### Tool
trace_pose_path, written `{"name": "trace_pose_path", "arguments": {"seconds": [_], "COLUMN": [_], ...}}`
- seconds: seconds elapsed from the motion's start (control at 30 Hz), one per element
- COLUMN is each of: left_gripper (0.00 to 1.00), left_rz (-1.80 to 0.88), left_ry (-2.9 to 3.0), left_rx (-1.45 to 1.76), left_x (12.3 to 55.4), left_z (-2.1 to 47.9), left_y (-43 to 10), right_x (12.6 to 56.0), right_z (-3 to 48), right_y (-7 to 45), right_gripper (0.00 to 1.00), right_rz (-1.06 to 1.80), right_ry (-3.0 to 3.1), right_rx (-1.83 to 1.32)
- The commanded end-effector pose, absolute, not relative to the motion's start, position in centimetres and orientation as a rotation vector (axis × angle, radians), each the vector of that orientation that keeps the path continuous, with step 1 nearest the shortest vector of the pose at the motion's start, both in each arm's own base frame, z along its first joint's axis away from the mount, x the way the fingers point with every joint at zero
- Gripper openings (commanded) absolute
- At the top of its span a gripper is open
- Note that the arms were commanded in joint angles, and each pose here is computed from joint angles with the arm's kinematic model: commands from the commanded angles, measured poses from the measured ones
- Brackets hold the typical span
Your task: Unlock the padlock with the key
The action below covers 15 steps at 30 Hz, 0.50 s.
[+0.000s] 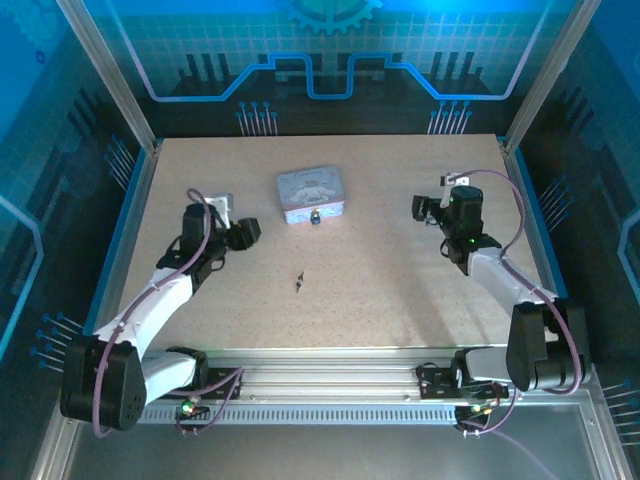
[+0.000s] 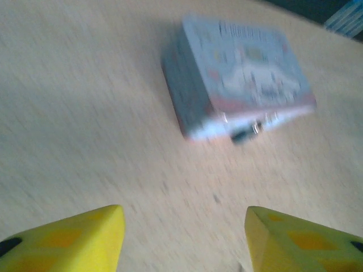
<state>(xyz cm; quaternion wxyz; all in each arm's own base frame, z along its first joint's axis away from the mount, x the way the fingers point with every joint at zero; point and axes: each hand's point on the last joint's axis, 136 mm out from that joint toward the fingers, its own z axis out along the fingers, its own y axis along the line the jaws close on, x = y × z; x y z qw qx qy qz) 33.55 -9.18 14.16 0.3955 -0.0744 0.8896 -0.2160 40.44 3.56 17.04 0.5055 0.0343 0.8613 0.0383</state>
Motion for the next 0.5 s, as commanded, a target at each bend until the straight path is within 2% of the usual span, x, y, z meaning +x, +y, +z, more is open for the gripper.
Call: {"name": "trace_pose_path", "arguments": {"seconds": [0.0,0.23,0.4,0.47], "left_gripper": [0.55,0.47,0.33,0.32], "left_rz": [-0.716,-0.790,-0.838,-0.848], "left_ry": [2.483,2.587,2.655,2.671], "left_rx": [-0.249,-0.191,-0.193,-0.186], "left_x": [28.8,26.5,26.2,26.2], "left_z": [10.3,8.3,6.1,5.4], "left_y": [-12.6,-16.6,-17.9,-18.5], "right_x": [36.3,29.8,26.2,25.4], "right_z": [13.0,9.7,7.9,7.4], "right_y": [8.6,19.6,23.2,23.8], "right_gripper": [0.85,0.74,0.65,0.62], "right_rz": [0.259,0.458,0.513,0.514], "right_ry": [2.329,2.467,2.505,2.516], "right_rx": [0.063,-0.209,-0.330,-0.360]}}
